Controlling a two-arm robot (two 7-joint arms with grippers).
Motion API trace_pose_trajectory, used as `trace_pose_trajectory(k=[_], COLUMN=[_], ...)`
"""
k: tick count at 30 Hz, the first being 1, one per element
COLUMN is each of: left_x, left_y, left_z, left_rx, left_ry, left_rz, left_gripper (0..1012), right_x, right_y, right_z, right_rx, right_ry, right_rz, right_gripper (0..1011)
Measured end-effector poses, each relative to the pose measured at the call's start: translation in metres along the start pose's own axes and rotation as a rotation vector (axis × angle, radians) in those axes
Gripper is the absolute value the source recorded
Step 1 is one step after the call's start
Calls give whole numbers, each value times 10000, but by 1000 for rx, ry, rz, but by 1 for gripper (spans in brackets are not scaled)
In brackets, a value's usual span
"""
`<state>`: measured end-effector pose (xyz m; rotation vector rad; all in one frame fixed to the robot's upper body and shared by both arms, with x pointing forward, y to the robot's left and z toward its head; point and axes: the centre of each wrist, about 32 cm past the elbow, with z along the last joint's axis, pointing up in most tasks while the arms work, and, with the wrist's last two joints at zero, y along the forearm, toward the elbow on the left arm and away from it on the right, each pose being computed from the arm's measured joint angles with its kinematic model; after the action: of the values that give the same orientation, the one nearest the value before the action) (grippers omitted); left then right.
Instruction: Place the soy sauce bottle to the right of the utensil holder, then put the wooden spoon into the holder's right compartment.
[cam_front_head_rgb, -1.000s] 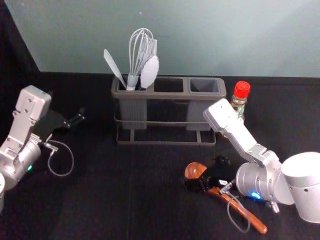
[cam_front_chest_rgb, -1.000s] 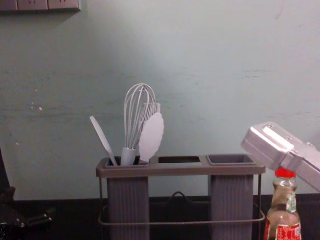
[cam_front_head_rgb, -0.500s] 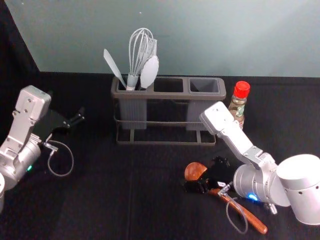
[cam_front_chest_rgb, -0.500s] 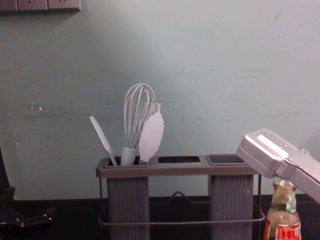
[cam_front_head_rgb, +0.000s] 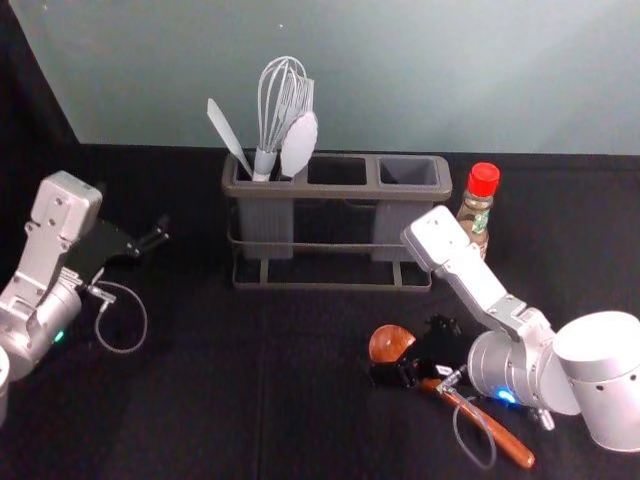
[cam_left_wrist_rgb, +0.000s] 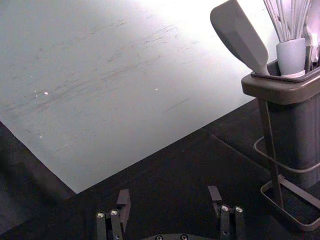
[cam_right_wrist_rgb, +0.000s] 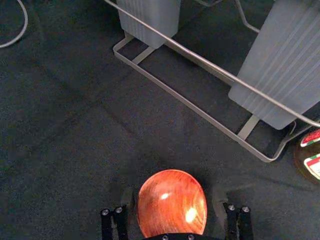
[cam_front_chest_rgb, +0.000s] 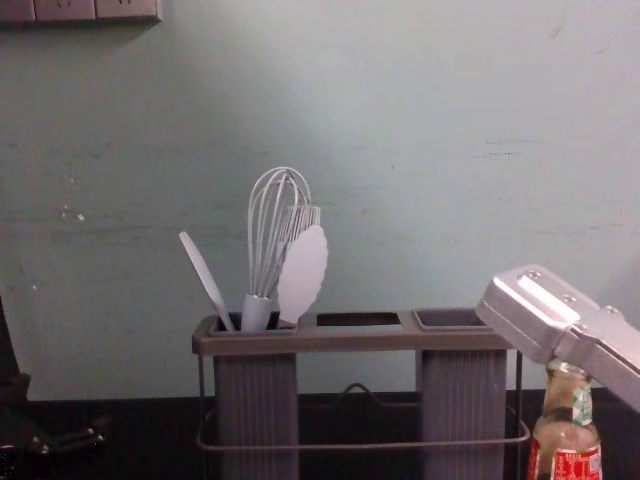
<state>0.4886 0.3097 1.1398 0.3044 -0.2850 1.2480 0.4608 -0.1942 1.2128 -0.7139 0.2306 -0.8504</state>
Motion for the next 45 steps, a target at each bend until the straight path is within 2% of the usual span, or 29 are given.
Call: trace_pose_trajectory(k=[43, 45], left_x=[0, 0], left_y=[0, 0], left_z=[0, 0], left_rx=[0, 0], left_ry=[0, 0], left_rz=[0, 0], left_gripper=[1011, 1011], right_x=[27, 26], right_y=[48, 49], right_z=[-44, -45], right_rx=[-11, -12], right_ry=[-1, -2], right_rz=[10, 10], right_gripper=[1002, 969])
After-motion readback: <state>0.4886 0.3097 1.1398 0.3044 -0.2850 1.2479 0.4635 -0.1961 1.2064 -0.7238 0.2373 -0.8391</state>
